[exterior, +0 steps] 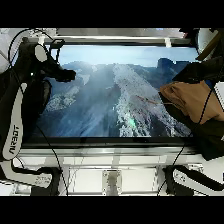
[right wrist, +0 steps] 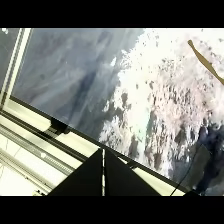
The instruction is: Fold the clothes and pants, and hang the long-sleeved shirts on hangers.
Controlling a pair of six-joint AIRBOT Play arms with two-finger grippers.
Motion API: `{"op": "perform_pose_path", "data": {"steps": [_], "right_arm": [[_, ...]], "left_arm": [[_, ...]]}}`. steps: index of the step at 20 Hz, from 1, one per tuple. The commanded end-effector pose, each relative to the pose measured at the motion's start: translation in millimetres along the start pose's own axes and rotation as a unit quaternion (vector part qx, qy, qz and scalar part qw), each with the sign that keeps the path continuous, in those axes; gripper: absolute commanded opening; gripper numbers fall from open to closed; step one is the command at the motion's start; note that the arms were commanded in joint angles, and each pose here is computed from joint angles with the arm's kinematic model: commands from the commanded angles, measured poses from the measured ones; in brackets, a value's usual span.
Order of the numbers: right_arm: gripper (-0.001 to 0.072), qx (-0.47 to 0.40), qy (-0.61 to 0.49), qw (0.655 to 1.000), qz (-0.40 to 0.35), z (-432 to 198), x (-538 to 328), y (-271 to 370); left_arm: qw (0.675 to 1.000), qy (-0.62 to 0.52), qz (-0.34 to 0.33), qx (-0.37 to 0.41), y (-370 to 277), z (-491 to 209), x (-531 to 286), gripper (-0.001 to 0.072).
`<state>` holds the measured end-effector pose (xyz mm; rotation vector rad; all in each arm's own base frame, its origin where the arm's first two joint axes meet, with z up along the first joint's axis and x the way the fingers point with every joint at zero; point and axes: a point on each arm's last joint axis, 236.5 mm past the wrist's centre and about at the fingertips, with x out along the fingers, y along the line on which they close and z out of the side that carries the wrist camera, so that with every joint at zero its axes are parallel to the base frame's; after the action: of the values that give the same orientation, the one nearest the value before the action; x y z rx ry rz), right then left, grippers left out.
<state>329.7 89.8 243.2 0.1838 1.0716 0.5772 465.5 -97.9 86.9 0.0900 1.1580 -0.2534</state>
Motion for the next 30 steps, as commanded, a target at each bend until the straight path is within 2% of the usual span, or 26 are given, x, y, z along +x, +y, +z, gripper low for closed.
{"op": "perform_pose_path", "data": {"steps": [1, 15, 17, 18, 20, 21, 24, 30], "right_arm": [[0.0013, 0.0, 0.0, 1.0, 0.0, 0.1, 0.1, 0.5], [0.0013, 0.001, -0.056, 0.998, -0.009, 26.5, -1.1, -4.4], [0.0013, 0.002, -0.081, 0.997, -0.014, 38.3, -2.2, -6.9], [0.0013, 0.004, -0.091, 0.996, -0.015, 43.2, -1.5, -8.9], [0.0013, 0.011, -0.093, 0.996, -0.015, 46.0, 4.8, -14.3], [0.0013, 0.016, -0.086, 0.996, -0.013, 44.1, 10.3, -17.7], [0.0013, 0.03, -0.044, 0.999, 0.001, 32.8, 41.6, -23.9], [0.0014, 0.017, 0.054, 0.997, 0.046, 14.8, 135.7, -0.9]], "left_arm": [[1.0, 0.0, 0.0, 0.001, -0.3, 0.1, 0.1, 0.0024], [1.0, -0.009, 0.003, 0.001, 1.3, 5.3, 3.3, 0.0024], [0.999, -0.002, 0.05, 0.019, 26.9, 4.4, 11.6, 0.0037], [0.995, 0.011, 0.1, 0.029, 53.4, 0.8, 13.6, 0.0122], [0.977, 0.032, 0.212, 0.01, 118.7, -7.5, 9.6, 0.0645], [0.968, 0.036, 0.245, -0.026, 145.9, -13.2, 8.3, 0.0693], [0.96, 0.05, 0.253, -0.11, 196.0, -33.7, 28.2, 0.0692], [0.946, 0.099, 0.267, -0.157, 265.6, -77.0, 83.2, 0.0692]]}}
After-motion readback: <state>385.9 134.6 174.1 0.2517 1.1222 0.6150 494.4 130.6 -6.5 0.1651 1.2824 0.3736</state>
